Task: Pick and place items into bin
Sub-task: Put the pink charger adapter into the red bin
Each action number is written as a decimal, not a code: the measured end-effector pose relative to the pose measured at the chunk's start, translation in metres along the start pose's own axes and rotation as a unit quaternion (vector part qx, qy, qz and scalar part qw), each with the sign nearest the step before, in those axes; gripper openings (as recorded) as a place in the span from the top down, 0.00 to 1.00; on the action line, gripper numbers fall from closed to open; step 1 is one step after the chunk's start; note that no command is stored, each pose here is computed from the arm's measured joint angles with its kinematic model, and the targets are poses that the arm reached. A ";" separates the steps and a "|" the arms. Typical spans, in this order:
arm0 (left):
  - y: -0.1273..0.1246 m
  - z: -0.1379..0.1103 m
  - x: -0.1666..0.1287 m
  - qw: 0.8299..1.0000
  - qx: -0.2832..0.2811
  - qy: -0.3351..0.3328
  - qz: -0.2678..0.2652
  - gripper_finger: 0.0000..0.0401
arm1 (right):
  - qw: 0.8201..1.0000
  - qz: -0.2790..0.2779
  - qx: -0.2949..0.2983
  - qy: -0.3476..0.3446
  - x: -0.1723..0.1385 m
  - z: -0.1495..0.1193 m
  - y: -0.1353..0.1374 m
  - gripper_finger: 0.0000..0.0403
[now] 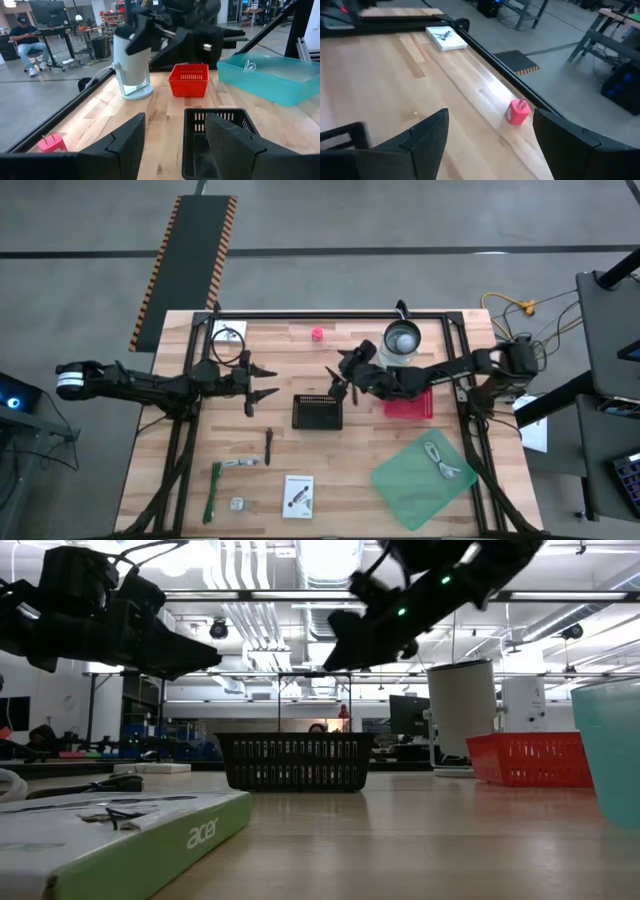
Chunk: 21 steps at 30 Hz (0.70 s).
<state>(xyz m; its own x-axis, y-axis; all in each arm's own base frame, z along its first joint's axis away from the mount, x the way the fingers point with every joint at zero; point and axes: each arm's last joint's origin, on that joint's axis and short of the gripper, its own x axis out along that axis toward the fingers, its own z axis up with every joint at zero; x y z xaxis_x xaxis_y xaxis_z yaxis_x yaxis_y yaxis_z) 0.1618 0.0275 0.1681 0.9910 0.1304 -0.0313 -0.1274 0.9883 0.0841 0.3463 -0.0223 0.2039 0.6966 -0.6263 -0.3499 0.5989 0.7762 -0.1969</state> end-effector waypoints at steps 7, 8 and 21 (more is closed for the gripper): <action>0.000 0.001 -0.001 1.000 0.000 -0.003 0.000 0.52 | 0.998 -0.027 -0.023 0.060 0.039 0.009 0.000 0.32; 0.000 0.001 -0.001 1.000 0.000 -0.004 0.000 0.52 | 0.996 -0.034 -0.026 0.077 0.045 0.009 -0.002 0.32; 0.000 0.001 -0.001 1.000 0.000 -0.005 0.000 0.52 | 0.983 0.110 0.011 0.144 0.105 0.028 -0.025 0.32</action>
<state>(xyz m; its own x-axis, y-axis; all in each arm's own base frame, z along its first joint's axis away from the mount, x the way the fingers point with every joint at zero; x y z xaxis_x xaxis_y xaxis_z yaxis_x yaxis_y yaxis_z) 0.1609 0.0274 0.1690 0.9913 0.1302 -0.0217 -0.1279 0.9881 0.0849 0.4154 -0.1094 0.1973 0.6718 -0.3940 -0.6273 0.4565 0.8871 -0.0683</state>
